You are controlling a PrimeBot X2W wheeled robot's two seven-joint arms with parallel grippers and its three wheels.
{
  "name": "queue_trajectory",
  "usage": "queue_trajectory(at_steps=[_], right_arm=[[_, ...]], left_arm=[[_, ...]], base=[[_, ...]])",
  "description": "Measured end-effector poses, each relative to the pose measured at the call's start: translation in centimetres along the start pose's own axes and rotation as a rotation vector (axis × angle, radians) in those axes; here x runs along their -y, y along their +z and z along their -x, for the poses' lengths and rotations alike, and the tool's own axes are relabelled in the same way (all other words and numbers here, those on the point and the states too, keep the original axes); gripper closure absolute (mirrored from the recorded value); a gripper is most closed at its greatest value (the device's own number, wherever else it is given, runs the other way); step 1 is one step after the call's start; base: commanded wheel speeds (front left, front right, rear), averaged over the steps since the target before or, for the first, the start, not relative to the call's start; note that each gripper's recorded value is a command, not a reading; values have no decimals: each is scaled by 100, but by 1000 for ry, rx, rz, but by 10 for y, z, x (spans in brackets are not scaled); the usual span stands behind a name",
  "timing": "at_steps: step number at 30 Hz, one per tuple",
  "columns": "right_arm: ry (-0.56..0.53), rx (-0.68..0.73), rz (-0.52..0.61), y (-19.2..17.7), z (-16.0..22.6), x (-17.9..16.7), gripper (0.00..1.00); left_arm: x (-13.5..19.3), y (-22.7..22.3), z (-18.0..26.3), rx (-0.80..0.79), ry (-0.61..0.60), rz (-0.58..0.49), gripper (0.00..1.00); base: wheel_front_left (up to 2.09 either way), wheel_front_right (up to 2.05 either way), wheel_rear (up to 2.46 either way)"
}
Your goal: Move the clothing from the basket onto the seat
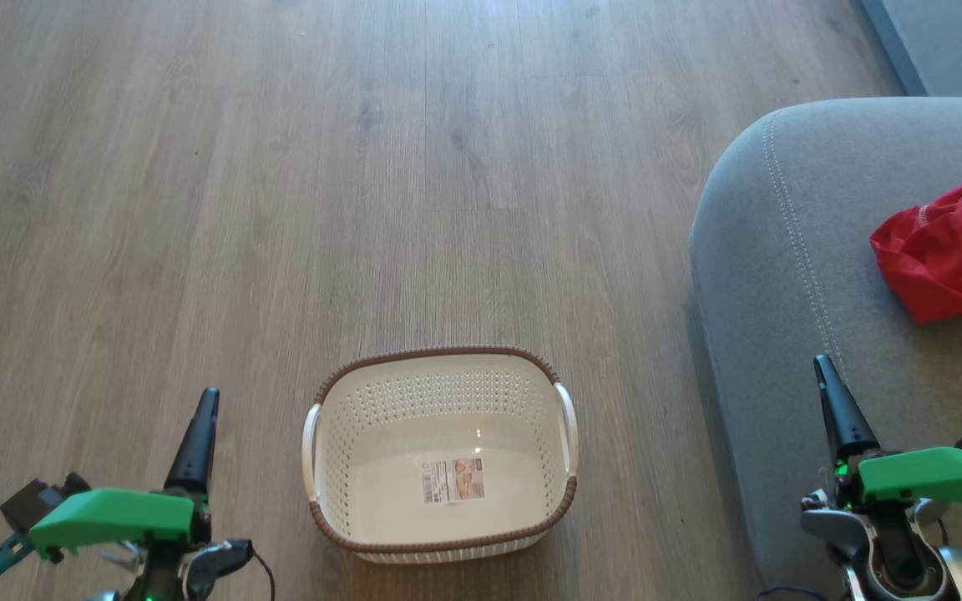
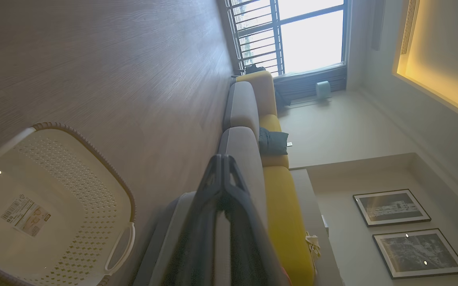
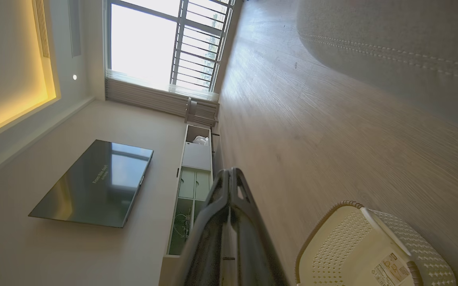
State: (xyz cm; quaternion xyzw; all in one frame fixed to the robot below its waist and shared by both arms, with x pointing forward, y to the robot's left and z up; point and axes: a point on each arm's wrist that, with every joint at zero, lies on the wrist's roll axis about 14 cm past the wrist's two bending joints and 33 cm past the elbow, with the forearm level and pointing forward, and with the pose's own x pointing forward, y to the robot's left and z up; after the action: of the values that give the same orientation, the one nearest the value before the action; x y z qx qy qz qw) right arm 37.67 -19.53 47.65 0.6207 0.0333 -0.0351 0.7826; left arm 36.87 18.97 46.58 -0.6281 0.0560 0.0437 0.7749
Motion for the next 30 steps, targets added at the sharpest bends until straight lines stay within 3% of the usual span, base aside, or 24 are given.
queue_trajectory(at_steps=[20,30], right_arm=[[6,15,-231,10,4,1,100],[4,18,-238,11,4,3,100]], left_arm=[[10,-1,-3,-22,-44,204,100],[14,1,-5,-19,-59,207,100]], base=[[0,0,0],[0,0,0]])
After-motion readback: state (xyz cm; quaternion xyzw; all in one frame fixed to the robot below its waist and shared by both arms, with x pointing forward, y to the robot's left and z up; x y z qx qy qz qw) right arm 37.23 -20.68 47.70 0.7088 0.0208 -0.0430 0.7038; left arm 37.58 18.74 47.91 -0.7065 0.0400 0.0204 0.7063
